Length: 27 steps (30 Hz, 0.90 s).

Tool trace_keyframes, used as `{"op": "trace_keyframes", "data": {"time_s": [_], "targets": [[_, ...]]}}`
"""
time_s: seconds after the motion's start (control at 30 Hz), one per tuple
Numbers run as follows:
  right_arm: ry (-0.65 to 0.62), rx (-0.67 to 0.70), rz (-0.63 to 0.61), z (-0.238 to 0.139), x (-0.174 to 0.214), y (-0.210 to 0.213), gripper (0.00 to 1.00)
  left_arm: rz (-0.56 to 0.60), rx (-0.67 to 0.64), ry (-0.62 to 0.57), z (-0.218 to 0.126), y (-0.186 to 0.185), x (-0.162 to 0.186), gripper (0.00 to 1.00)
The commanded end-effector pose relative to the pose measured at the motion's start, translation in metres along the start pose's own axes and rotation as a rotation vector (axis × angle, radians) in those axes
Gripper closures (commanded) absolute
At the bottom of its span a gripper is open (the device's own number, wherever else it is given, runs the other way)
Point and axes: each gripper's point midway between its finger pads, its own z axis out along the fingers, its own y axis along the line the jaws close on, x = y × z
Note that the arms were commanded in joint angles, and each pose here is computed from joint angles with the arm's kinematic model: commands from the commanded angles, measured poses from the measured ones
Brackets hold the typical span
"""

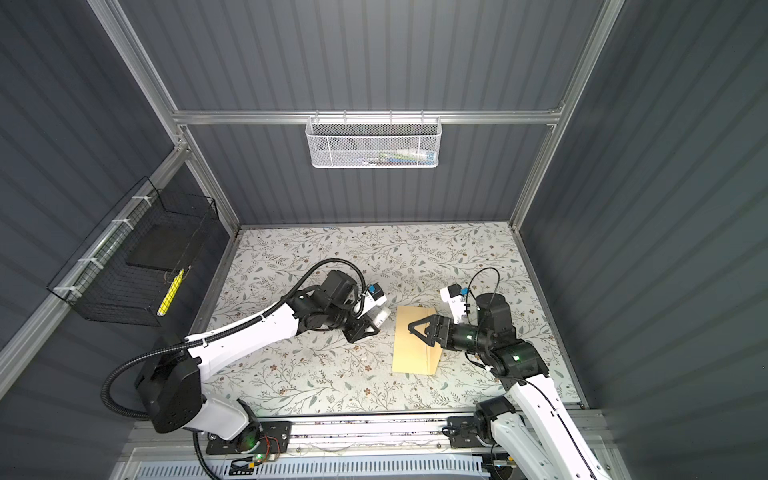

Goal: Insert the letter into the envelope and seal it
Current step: 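Bring the glue stick to the right gripper, which grasps its cap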

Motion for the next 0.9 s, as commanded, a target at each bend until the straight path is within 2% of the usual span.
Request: {"op": "trace_keyframes", "data": {"time_s": [0.0,0.13,0.43,0.87], "targets": [[-0.028,0.009,-0.020,0.010,-0.003,-0.005,0.17,0.063,0.077,0.008,0.002,-0.016,-0.010,0.82],[-0.070,0.035,-0.031,0.022,-0.012,-0.017,0.24,0.068,0.129,0.001,0.006,-0.027,-0.016,0.82],[-0.169,-0.010,-0.023,0.040,-0.035,-0.020,0.40,0.066,0.180,0.012,0.012,-0.040,-0.020,0.83],[-0.112,-0.026,0.025,0.068,-0.028,-0.028,0.49,0.049,0.204,0.018,0.019,-0.044,-0.020,0.84]]}}
